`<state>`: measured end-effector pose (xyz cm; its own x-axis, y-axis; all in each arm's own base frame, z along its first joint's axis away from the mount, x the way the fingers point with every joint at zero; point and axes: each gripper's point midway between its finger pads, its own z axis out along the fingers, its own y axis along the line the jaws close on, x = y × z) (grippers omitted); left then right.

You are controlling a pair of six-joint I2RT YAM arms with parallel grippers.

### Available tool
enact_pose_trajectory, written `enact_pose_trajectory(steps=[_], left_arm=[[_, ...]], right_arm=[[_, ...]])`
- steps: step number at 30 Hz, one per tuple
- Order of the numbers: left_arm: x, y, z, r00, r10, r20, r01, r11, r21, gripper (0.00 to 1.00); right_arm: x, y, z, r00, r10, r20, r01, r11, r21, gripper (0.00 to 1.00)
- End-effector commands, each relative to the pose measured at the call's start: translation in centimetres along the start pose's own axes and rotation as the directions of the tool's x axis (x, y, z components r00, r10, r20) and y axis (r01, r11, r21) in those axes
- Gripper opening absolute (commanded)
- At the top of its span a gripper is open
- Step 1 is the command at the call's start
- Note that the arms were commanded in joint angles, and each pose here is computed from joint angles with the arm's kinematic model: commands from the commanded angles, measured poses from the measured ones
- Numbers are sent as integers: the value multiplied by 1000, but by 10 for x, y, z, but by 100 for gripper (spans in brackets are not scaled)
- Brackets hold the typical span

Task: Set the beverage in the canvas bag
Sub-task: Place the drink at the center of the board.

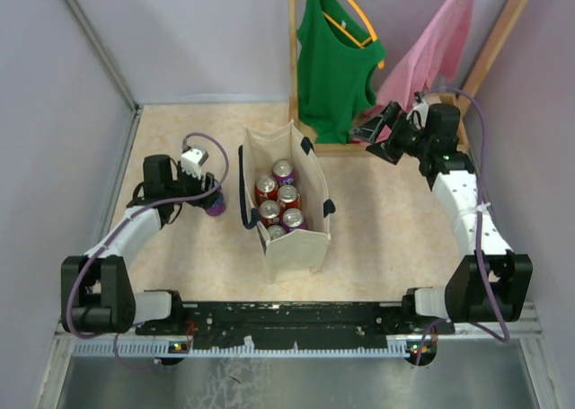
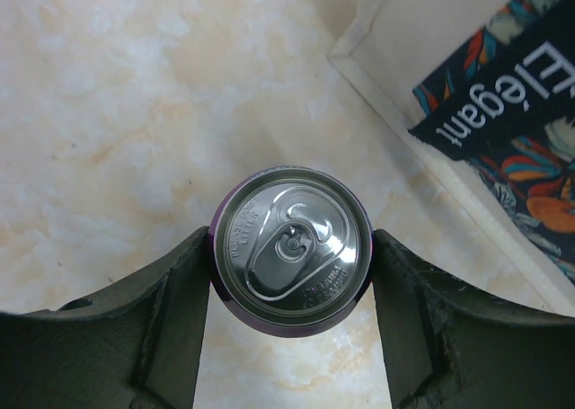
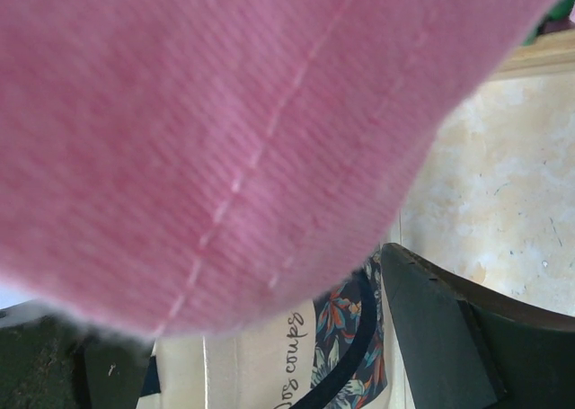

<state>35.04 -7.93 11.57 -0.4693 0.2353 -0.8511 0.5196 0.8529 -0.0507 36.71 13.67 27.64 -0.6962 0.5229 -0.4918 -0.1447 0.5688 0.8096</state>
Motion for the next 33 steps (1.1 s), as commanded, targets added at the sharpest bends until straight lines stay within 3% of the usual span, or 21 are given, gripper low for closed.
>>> enact_pose_trajectory(steps=[1,3,5,10,14,24,33], left_arm=[[-24,4,-9,989,92,113,-89,995,-33,0],[-18,2,-10,991,93,100,-91,995,-30,0],[-12,0,-10,993,87,80,-86,996,-18,6],[-1,-9,-15,997,76,15,-76,997,30,49],[1,-19,-23,996,83,-13,-82,994,79,66],[11,-36,-35,993,92,-80,-77,983,169,83],[11,-36,-39,974,137,-182,-92,967,237,83]], right_arm=[[-13,20,-3,998,-56,30,57,997,-51,96],[-13,20,-2,998,-53,30,55,997,-50,96],[-13,19,-2,998,-53,28,54,997,-49,96],[-12,19,-2,998,-54,19,55,997,-50,96],[-10,18,-2,998,-55,16,56,997,-51,96],[-4,13,-1,999,-46,5,46,997,-56,96],[-1,11,-1,999,-42,-7,41,998,-48,97]])
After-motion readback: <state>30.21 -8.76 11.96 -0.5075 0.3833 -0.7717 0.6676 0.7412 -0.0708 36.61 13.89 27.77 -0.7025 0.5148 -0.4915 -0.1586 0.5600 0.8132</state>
